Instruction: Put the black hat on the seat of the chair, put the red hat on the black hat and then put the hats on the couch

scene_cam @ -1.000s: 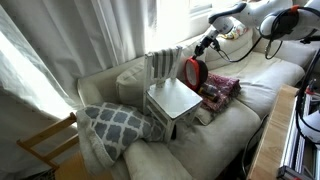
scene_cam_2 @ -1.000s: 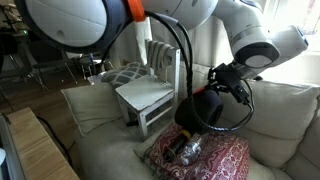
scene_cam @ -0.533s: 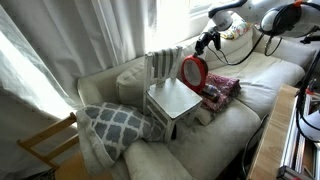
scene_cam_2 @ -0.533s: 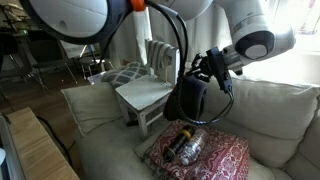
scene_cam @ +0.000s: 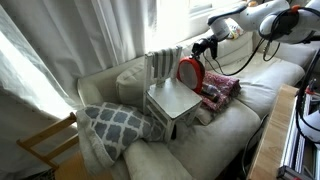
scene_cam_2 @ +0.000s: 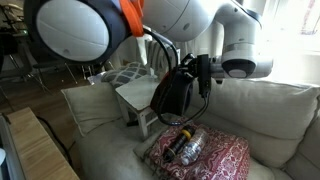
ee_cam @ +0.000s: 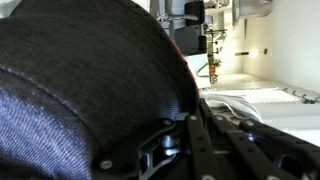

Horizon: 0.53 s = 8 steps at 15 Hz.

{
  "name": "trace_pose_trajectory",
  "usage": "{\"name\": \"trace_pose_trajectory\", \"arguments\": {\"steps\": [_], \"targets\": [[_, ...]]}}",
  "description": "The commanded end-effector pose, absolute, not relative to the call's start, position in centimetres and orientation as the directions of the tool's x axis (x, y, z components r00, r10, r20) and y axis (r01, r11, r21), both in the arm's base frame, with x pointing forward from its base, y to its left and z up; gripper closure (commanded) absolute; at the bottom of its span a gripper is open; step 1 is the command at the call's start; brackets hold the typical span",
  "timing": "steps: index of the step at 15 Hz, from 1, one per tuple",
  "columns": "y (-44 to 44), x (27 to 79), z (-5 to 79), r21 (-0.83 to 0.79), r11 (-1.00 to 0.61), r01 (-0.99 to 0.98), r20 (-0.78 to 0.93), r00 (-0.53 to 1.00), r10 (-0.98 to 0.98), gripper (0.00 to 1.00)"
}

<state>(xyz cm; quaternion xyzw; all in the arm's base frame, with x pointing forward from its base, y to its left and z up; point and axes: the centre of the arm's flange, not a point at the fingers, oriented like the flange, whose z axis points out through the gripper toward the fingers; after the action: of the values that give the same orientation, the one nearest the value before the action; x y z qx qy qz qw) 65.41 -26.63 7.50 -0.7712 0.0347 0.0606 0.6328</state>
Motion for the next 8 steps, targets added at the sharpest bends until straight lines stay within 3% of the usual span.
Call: {"name": "trace_pose_trajectory", "arguments": {"steps": [1,5,8], "targets": [[-28.2,67.0,3.6,-0.986,-0.014,-0.167,-0.166,0.986,-0.012,0.99],[-29.3,66.6,1.4,-0.986,-0.013,-0.168,-0.166,0.983,-0.075,0.99],[-30.3,66.3,-0.7,-0.986,-0.111,-0.127,-0.117,0.989,-0.094,0.99]]}}
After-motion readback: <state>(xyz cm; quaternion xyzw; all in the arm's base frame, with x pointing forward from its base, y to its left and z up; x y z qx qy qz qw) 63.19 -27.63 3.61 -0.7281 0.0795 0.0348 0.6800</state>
